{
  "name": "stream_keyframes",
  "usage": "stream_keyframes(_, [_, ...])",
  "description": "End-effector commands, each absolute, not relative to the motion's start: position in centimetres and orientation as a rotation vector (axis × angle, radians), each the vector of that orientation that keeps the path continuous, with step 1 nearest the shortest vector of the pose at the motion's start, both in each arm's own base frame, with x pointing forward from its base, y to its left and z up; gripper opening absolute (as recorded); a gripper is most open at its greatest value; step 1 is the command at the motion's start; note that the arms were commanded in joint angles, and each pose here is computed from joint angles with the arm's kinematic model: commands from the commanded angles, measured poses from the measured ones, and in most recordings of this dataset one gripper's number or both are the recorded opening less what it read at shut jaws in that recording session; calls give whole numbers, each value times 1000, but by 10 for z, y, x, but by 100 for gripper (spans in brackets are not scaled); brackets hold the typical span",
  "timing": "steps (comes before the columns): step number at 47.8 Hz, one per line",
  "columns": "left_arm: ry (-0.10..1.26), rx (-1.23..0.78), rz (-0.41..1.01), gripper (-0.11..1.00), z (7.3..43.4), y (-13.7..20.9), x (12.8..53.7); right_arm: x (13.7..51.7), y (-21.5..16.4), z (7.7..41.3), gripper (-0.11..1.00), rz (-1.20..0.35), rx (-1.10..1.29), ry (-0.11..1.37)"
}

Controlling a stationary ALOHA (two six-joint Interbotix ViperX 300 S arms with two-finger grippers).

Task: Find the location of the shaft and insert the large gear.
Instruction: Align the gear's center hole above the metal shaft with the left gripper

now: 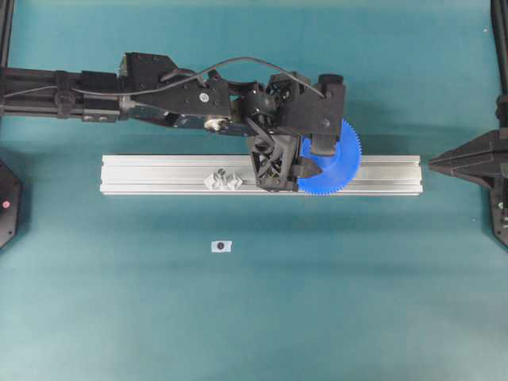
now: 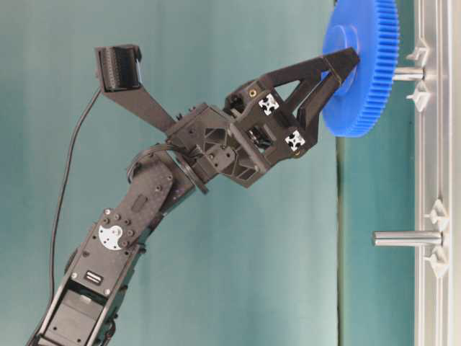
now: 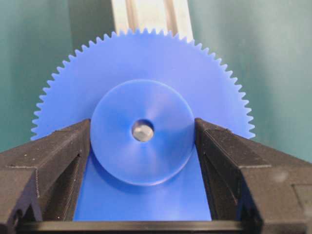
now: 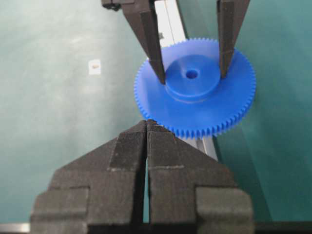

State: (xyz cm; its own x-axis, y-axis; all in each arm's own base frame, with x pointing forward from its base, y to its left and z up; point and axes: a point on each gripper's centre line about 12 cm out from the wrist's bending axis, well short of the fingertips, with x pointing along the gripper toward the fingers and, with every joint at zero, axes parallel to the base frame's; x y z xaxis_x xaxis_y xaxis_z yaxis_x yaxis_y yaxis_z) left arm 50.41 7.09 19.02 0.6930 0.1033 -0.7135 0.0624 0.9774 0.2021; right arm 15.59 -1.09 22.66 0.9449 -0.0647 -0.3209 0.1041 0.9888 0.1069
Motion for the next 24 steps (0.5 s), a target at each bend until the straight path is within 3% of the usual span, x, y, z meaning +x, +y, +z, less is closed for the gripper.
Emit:
stream_keyframes(1, [787,229,3,70,200,58,503,158,-11,232,0,-89,131,308])
stream_keyframes(24, [846,226,-19,70,202,48,490,158,-11,232,0,-89,132,308])
